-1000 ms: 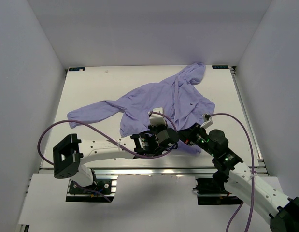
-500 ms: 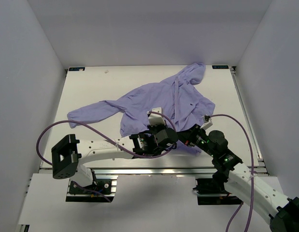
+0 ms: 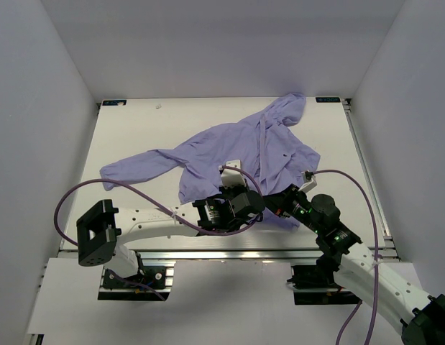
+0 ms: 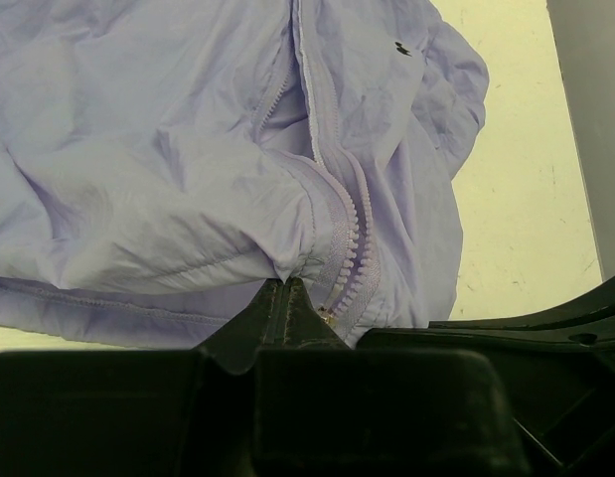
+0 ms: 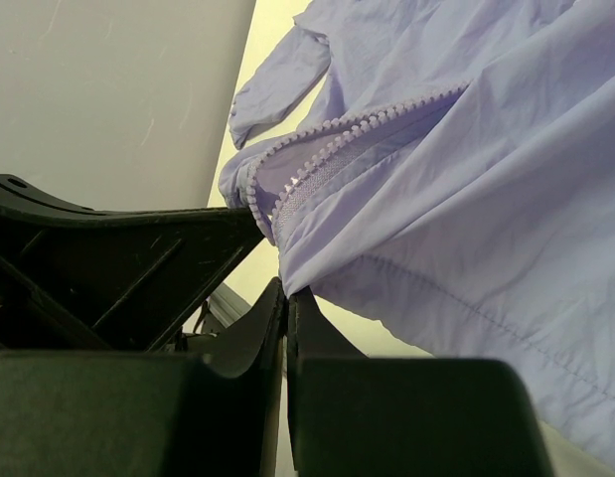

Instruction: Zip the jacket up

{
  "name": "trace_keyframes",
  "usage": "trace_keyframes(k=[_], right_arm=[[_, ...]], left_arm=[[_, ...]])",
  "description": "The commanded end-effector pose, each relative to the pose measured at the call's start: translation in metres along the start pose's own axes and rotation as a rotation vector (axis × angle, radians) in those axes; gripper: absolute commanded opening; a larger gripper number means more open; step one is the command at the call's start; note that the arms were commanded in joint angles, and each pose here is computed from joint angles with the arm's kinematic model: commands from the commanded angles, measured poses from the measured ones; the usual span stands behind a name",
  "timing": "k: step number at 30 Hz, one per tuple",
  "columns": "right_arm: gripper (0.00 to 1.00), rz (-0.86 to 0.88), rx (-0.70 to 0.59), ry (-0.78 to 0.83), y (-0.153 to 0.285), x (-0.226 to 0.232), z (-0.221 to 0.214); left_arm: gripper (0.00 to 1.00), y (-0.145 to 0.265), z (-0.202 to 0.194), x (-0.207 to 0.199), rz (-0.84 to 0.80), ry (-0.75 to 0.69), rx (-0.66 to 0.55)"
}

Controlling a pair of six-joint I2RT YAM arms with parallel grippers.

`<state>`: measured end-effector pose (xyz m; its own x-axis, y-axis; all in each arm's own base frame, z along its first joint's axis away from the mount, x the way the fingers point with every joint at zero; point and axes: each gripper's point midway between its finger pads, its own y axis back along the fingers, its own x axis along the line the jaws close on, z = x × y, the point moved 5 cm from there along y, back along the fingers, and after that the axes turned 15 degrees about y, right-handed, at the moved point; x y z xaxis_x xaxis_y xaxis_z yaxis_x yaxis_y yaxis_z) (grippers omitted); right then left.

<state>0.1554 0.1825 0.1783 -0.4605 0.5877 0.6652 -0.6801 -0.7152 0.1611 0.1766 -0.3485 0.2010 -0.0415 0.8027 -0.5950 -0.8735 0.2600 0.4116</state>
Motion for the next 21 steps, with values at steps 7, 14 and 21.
trace_keyframes(k=[7, 14, 21], right_arm=[[0.0, 0.068, -0.08, 0.041, 0.0004, 0.0161, 0.0192], [0.0, 0.075, -0.083, 0.041, 0.0001, 0.0174, 0.0202], [0.0, 0.081, -0.089, 0.041, 0.0, 0.0189, 0.0218]], left_arm=[[0.0, 0.0083, 0.0097, -0.0034, -0.021, 0.034, -0.011], [0.0, 0.0088, 0.0097, -0.0034, -0.024, 0.036, -0.008], [0.0, 0.0088, 0.0098, -0.0025, -0.026, 0.037, -0.007]])
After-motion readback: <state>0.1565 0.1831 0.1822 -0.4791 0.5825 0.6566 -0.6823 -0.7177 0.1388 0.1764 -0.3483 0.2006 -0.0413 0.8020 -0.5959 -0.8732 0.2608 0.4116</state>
